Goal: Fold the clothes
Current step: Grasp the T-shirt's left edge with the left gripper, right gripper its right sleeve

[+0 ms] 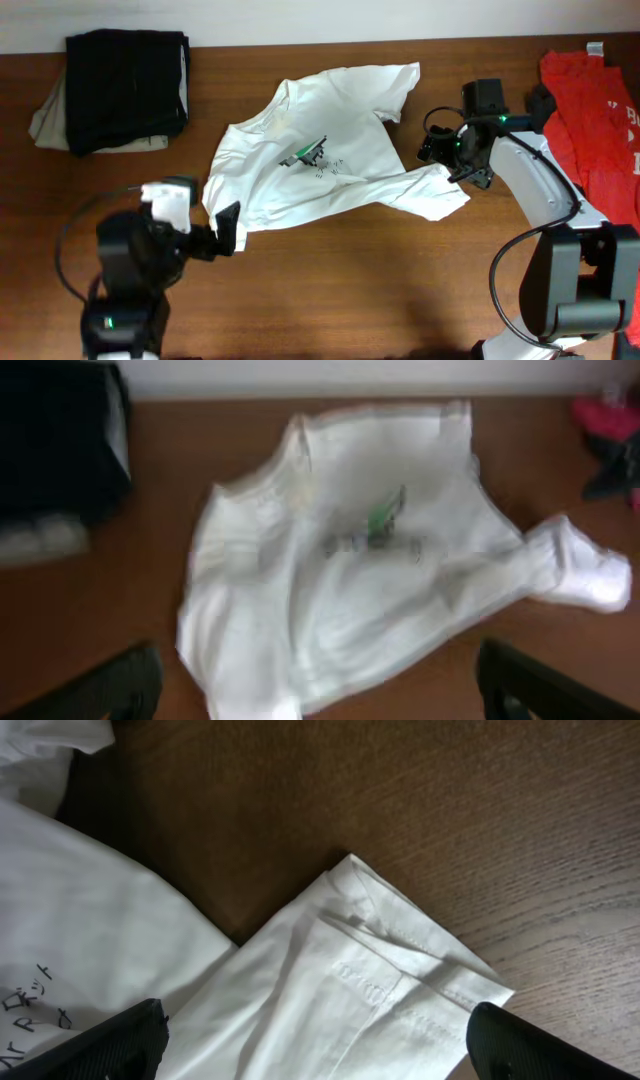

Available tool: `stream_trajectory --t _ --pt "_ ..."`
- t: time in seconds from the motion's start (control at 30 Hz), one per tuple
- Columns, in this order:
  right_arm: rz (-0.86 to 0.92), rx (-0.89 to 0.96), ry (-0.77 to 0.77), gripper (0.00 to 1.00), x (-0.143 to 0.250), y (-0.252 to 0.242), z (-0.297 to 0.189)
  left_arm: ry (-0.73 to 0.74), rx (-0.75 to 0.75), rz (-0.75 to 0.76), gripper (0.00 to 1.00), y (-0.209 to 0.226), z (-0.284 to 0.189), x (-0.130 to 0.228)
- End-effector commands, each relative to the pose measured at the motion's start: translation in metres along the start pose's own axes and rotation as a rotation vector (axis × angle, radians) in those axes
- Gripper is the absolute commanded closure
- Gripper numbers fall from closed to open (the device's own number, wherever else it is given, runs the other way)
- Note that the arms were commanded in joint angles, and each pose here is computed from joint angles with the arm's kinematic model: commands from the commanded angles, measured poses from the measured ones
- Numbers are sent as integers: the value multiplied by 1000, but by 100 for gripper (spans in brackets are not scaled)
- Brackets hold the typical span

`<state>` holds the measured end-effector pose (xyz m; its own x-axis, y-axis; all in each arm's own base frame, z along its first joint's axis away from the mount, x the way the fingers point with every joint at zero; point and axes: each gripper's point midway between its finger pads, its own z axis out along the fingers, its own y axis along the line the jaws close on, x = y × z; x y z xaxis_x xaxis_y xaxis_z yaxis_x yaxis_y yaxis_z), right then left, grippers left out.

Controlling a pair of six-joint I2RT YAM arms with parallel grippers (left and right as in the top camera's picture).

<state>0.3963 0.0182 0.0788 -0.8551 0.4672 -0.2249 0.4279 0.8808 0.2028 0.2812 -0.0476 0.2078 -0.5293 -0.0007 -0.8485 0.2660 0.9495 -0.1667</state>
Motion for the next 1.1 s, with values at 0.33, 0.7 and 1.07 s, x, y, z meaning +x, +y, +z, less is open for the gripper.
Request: stream_trajectory --t 0.33,0.7,1.07 --pt "6 2 -2 1 0 -1 -1 870 -115 -264 1 38 66 153" --pt "6 2 -1 1 0 -1 -1 799 -198 -244 1 38 90 146" --pt "6 5 -4 1 0 -2 -1 886 -488 -360 1 73 82 177"
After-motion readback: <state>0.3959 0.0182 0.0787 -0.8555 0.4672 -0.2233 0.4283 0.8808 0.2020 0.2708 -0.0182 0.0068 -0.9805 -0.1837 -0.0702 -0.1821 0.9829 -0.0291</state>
